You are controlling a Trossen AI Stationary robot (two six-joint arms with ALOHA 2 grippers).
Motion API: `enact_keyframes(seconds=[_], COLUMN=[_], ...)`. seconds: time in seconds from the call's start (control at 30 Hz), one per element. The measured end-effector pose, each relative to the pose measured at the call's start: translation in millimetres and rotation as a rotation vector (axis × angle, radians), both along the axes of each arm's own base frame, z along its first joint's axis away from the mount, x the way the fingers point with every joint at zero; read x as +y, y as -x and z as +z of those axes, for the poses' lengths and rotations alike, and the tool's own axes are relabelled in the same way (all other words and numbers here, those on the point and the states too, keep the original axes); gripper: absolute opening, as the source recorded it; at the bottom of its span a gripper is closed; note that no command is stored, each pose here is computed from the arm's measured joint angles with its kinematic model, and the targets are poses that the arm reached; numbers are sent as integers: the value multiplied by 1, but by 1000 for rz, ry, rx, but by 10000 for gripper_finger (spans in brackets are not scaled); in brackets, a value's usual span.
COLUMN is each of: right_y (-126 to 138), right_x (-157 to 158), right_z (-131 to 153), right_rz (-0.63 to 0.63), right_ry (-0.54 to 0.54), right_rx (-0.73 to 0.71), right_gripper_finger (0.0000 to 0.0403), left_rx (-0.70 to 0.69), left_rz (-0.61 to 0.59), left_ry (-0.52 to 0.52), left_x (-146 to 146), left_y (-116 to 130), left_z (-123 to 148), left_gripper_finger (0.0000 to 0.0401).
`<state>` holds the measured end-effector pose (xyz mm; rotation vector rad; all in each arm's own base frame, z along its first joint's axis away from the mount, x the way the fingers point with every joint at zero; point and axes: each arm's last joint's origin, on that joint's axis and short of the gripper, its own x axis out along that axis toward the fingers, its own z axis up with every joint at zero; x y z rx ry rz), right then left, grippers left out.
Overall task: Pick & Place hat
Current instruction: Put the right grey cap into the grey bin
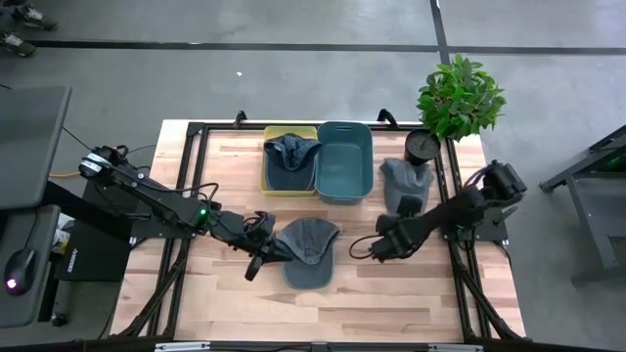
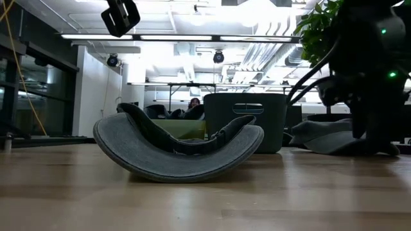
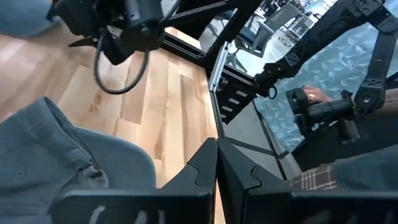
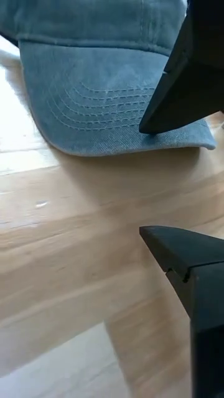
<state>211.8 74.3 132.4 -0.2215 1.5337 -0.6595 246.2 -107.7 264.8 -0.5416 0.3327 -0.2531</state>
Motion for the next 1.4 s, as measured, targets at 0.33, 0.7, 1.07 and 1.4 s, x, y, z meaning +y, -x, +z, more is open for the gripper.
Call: enact_keyframes(seconds=[0.33,0.7,1.07,1.4], right_y=[-16,-16,-16,-11], right_x=[3,-9,-30,-37], right_z=[6,5,-7,-9], right_rz=[-43,-72,-164,-167], right_ry=[77,112,86,105], right_rx=[-77,-61,-79,-39], right_gripper_finger=[250,249,249,249], left_rx=[23,41,55,58], left_rz=[-35,-29,-63,-61], left_ry=[58,103,137,145], left_x=[-1,-2,-2,-2], left_y=[0,0,1,1], left_z=[0,0,0,0], left_gripper_finger=[1,1,1,1])
